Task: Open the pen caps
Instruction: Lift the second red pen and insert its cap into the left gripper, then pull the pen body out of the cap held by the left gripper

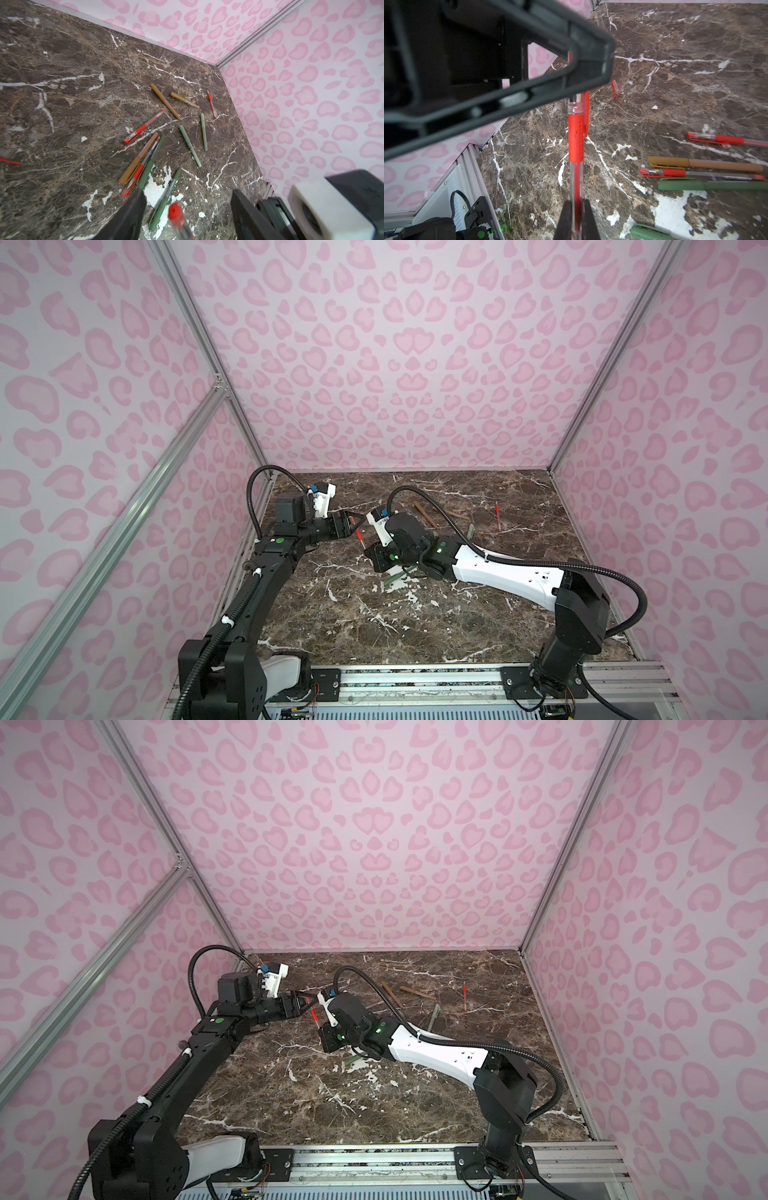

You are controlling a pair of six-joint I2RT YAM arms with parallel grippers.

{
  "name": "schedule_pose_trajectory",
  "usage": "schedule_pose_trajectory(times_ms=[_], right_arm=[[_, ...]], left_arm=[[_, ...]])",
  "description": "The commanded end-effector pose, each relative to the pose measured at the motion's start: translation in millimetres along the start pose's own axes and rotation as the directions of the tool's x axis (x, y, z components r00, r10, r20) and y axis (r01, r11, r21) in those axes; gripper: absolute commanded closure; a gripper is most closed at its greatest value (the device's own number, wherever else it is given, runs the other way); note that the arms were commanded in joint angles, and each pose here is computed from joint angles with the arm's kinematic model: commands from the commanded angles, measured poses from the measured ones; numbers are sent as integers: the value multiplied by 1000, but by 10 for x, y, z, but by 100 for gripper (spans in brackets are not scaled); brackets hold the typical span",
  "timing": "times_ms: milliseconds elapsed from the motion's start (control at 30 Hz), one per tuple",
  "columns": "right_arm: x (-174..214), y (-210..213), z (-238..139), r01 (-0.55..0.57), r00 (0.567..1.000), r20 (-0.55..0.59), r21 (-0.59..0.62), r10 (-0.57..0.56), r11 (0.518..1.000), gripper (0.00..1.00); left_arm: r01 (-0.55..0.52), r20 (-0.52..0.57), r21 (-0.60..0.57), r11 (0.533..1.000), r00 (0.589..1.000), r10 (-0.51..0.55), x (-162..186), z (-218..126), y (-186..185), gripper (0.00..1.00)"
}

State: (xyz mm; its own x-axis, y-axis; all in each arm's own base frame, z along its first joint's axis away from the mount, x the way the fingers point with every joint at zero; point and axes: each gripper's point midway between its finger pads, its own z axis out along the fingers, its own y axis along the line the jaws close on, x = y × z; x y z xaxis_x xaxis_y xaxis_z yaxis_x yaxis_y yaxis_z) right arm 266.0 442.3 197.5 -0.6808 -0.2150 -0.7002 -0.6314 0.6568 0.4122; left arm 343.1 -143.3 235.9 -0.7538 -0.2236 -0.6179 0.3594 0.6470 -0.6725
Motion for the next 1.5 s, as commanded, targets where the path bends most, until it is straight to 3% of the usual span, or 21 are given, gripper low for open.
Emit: schedule_pose_trajectory(times_ms=[0, 167, 367, 533, 733, 933, 1467], right_arm=[[-19, 55, 46, 21, 1000, 14, -8, -21, 1000, 100], [-53, 60, 16, 21, 1000, 15, 0, -21, 1000, 100], [-66, 58, 40, 15, 1000, 11, 3, -15, 1000, 100], [-102, 75, 87, 20, 999, 27, -14, -20, 1000, 85], [-129, 72, 173, 38, 999, 3, -17, -38, 999, 82], [-150, 90, 210, 37, 999, -14, -27, -37, 999, 100], [717, -196, 193, 24, 988, -156, 30, -19, 999, 100]], left_arm=[[-16, 26, 19, 1000, 1000, 16, -85, 18, -44, 55], [-27, 36, 2, 1000, 999, 27, -111, -25, -66, 96], [-34, 48, -15, 999, 998, 34, -84, -75, -67, 97], [-44, 67, 5, 999, 997, 43, -64, -94, -97, 97], [-43, 72, 11, 999, 996, 42, -82, -114, -124, 96], [-45, 70, -4, 999, 997, 45, -81, -126, -112, 96], [-24, 139, -67, 997, 990, 33, -387, -339, -46, 96]])
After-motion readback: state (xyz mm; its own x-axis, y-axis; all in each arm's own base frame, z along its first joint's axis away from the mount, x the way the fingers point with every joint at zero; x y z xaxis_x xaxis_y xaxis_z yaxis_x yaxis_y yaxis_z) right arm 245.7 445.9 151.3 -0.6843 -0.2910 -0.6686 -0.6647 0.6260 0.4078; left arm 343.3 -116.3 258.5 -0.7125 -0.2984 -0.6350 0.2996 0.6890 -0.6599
